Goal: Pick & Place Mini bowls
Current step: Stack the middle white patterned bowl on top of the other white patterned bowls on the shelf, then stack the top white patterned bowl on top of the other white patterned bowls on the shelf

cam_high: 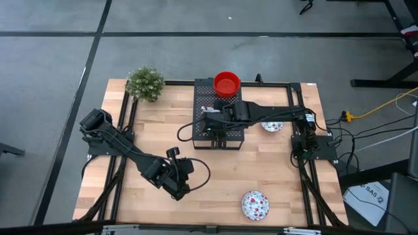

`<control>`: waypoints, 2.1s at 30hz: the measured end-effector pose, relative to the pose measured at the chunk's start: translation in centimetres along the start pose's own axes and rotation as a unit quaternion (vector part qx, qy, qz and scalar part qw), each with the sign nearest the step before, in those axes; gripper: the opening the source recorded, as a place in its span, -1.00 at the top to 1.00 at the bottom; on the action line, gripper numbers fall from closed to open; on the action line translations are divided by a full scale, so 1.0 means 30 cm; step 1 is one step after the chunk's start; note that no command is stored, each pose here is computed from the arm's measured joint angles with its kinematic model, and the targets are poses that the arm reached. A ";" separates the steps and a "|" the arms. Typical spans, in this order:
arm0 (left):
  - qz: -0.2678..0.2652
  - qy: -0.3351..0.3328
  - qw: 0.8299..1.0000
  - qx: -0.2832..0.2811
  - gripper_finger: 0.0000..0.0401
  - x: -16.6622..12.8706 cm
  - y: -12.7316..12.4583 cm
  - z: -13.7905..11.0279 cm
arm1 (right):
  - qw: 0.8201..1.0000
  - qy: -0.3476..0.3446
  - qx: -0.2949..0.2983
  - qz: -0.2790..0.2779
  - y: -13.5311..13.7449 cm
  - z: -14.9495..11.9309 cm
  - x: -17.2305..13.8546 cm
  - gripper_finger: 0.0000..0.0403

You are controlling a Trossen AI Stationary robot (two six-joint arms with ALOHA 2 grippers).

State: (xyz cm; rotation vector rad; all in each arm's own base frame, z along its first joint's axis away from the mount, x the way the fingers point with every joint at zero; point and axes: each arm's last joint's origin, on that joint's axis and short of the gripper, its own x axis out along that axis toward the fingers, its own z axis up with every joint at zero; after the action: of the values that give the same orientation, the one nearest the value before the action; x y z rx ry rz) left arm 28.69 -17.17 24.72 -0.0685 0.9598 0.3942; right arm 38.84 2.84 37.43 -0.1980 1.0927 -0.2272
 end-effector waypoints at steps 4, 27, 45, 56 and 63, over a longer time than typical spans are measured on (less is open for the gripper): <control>0.000 0.000 1.000 0.000 0.55 0.000 0.000 0.000 | 1.000 0.004 -0.002 0.000 0.000 -0.003 -0.001 0.20; -0.003 0.003 1.000 0.002 0.55 -0.001 -0.002 -0.003 | 0.993 -0.076 0.077 0.040 -0.040 -0.059 -0.312 0.17; -0.007 0.000 1.000 -0.016 0.55 -0.001 -0.004 0.001 | 0.991 -0.069 0.110 0.020 0.230 -0.160 -0.415 0.18; -0.007 -0.001 1.000 -0.016 0.55 -0.001 -0.004 0.001 | 0.975 -0.030 0.212 -0.050 0.405 -0.254 -0.294 0.18; -0.014 0.025 1.000 -0.009 0.55 -0.001 -0.001 -0.008 | 0.965 0.039 0.251 -0.068 0.449 -0.335 -0.201 0.18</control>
State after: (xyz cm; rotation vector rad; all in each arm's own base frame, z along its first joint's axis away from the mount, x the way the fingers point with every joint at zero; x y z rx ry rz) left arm 28.50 -17.25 24.59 -0.1079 1.0045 0.3767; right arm 28.33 16.97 34.44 0.1942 1.0668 -0.6300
